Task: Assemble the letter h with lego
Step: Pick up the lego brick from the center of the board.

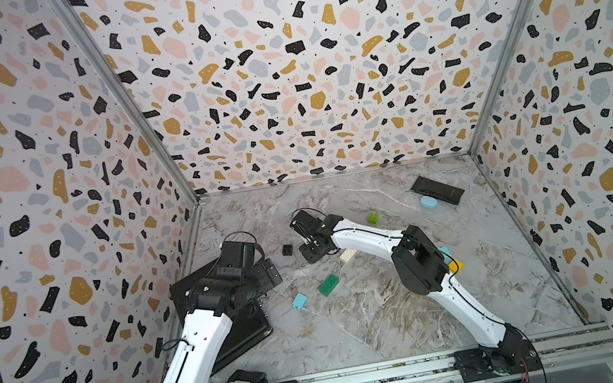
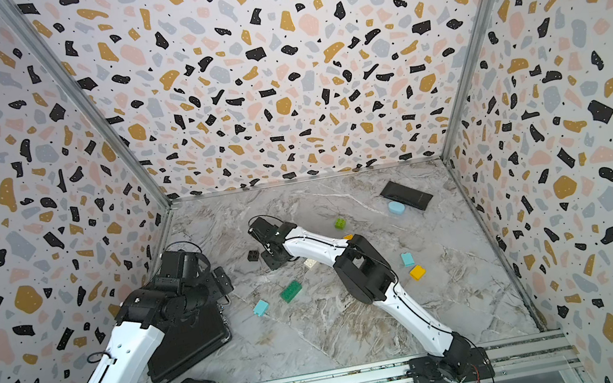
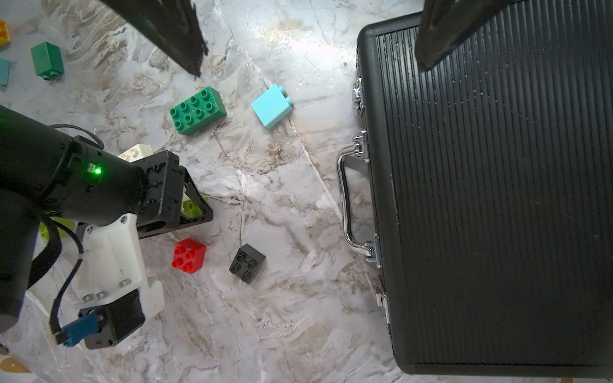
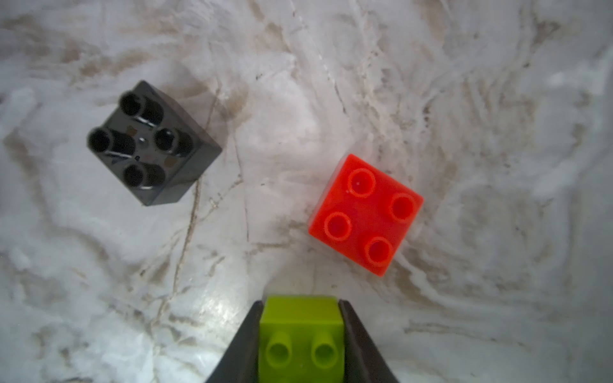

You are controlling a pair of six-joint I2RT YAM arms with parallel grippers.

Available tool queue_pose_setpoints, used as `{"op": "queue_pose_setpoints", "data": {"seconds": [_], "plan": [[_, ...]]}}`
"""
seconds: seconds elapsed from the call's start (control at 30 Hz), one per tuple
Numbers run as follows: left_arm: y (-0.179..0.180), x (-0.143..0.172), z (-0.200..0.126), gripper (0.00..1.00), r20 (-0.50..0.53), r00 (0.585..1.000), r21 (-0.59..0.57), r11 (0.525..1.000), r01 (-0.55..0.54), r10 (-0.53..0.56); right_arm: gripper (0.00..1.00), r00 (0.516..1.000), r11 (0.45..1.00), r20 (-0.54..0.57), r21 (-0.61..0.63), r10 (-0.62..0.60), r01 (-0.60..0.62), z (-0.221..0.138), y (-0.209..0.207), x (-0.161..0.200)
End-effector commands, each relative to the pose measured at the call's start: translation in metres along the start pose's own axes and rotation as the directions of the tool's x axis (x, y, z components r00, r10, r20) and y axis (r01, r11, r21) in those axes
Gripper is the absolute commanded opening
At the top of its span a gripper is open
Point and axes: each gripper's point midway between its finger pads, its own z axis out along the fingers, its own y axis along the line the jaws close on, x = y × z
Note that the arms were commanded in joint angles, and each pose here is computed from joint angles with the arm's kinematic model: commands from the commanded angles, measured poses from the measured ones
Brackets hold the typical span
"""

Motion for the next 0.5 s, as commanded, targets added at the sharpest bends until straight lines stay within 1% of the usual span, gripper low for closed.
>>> {"op": "queue_pose_setpoints", "data": {"seconds": [0.0, 0.07, 0.13, 0.23, 0.33, 0.4, 0.47], "plan": [[-0.001, 0.002, -0.001, 0.99, -0.008, 1.000, 0.017, 1.000, -0.012, 0.012, 0.27, 1.000, 0.999, 0.016, 0.034, 0.002, -0.002, -0.018, -0.004, -0.004], [-0.004, 0.003, -0.001, 0.99, -0.010, 1.000, 0.029, 0.999, -0.013, 0.013, 0.23, 0.999, 0.999, 0.036, 0.046, 0.015, -0.017, -0.031, -0.008, -0.006], [-0.005, 0.003, -0.001, 0.99, -0.013, 1.000, 0.041, 0.999, -0.015, 0.015, 0.20, 0.998, 0.998, 0.061, 0.048, 0.023, -0.026, -0.053, -0.010, -0.010], [-0.009, 0.004, -0.002, 0.99, -0.018, 1.000, 0.064, 0.998, -0.023, 0.024, 0.20, 0.992, 0.997, 0.118, 0.061, 0.035, -0.042, -0.087, -0.021, -0.012], [-0.014, 0.007, -0.001, 0.99, -0.029, 0.999, 0.093, 0.995, -0.029, 0.031, 0.20, 0.984, 0.992, 0.154, 0.067, 0.092, -0.103, -0.117, -0.050, -0.006], [-0.017, 0.008, -0.001, 0.99, -0.036, 0.999, 0.107, 0.994, -0.030, 0.034, 0.21, 0.979, 0.985, 0.143, 0.078, 0.144, -0.156, -0.126, -0.080, 0.007], [-0.018, 0.009, -0.001, 0.99, -0.040, 0.999, 0.115, 0.993, -0.032, 0.037, 0.22, 0.975, 0.974, 0.125, 0.112, 0.183, -0.197, -0.128, -0.110, 0.022]]}}
